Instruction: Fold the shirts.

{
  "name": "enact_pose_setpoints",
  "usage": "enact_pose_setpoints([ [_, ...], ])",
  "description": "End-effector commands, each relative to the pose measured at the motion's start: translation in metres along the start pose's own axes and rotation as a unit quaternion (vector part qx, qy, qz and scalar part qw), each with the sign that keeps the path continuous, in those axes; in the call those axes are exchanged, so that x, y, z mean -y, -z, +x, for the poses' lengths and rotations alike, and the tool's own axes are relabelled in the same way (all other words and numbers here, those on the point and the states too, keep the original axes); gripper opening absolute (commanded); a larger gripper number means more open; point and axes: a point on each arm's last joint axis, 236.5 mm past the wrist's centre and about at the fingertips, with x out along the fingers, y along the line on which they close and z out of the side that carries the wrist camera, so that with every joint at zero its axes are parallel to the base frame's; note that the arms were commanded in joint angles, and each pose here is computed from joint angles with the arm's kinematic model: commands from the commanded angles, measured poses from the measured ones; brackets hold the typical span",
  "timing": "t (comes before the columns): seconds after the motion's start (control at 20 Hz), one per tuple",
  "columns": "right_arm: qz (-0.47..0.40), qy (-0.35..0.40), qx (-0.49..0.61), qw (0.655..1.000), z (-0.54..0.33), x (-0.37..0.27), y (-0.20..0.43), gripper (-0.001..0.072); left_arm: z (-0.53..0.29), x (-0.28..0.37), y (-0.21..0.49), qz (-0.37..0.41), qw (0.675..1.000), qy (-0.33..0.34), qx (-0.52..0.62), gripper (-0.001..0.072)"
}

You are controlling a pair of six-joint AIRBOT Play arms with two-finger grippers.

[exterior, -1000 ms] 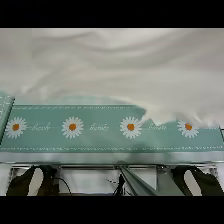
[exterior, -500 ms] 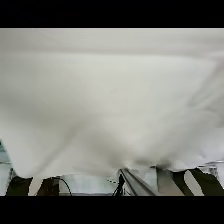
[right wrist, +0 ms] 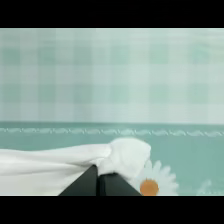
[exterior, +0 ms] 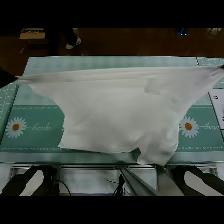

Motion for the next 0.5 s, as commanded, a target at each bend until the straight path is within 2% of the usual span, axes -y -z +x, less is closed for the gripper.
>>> enact_pose_setpoints([
  [0.0,0.001,-0.027,-0.004,1.0,0.093,-0.012,-0.039,0.0031,0.096,-0.019,-0.023,-0.024,0.999,0.018,-0.013,0.0017],
  [0.2,-0.011,-0.037,0.048,0.998,0.17,-0.037,-0.082,0.0031,0.172,-0.041,-0.046,-0.043,0.999,0.003,0.013,0.0017],
  [0.45,0.093,-0.042,0.129,0.986,0.232,-0.031,-0.128,0.0031,0.216,-0.069,-0.083,-0.069,0.993,-0.023,0.096,0.0017],
])
